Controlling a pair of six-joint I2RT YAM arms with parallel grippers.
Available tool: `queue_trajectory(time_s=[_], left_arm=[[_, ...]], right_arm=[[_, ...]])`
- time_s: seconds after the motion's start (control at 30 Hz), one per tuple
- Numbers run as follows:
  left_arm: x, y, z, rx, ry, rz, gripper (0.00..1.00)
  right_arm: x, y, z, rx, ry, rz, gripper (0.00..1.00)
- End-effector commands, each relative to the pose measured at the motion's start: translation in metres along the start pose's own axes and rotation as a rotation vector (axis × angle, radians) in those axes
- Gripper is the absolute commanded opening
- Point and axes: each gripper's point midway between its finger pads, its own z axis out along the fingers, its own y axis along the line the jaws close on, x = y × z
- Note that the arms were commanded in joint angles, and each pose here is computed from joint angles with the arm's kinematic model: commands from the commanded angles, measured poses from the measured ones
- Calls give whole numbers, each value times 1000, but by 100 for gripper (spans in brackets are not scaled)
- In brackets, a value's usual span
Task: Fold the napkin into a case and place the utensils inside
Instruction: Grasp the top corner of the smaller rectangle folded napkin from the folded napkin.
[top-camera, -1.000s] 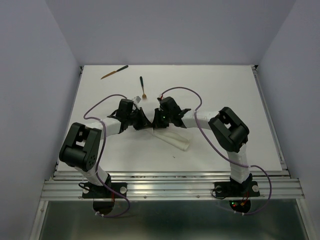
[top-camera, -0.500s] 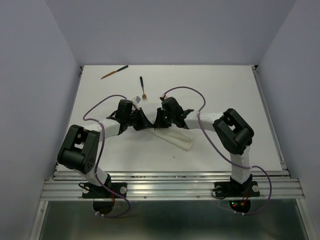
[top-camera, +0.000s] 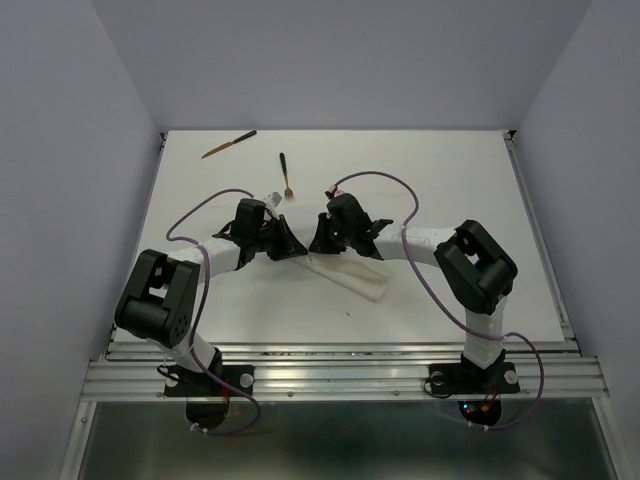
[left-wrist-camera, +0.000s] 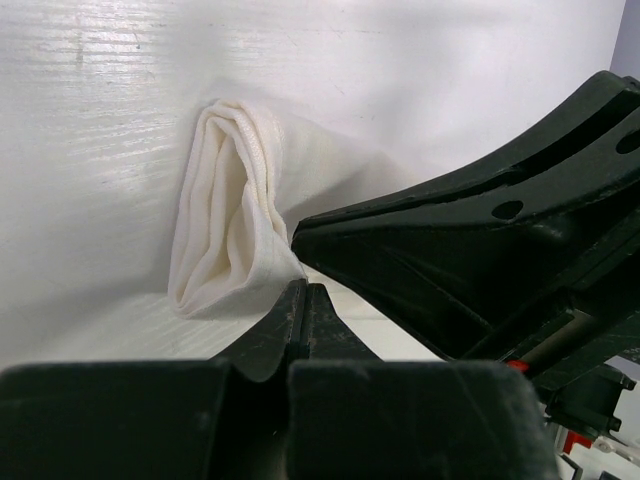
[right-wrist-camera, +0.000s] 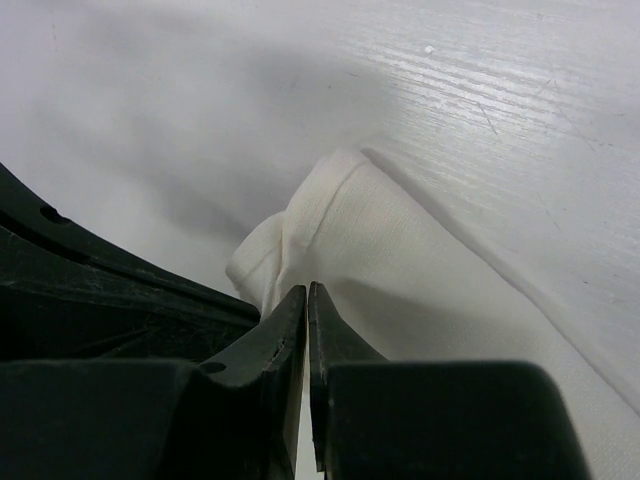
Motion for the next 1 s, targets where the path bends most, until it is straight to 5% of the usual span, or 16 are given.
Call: queue_trajectory(time_s=[0.0, 0.7, 0.97], left_arm=[[-8, -15, -8, 56, -34, 46, 0], [-9, -17, -8, 69, -32, 46, 0], [-8, -16, -8, 66, -37, 35, 0]], right_arm=[[-10, 20, -6, -77, -46, -6, 9], [22, 40, 17, -269, 87, 42, 9], [41, 5, 40, -120, 138, 102, 8]])
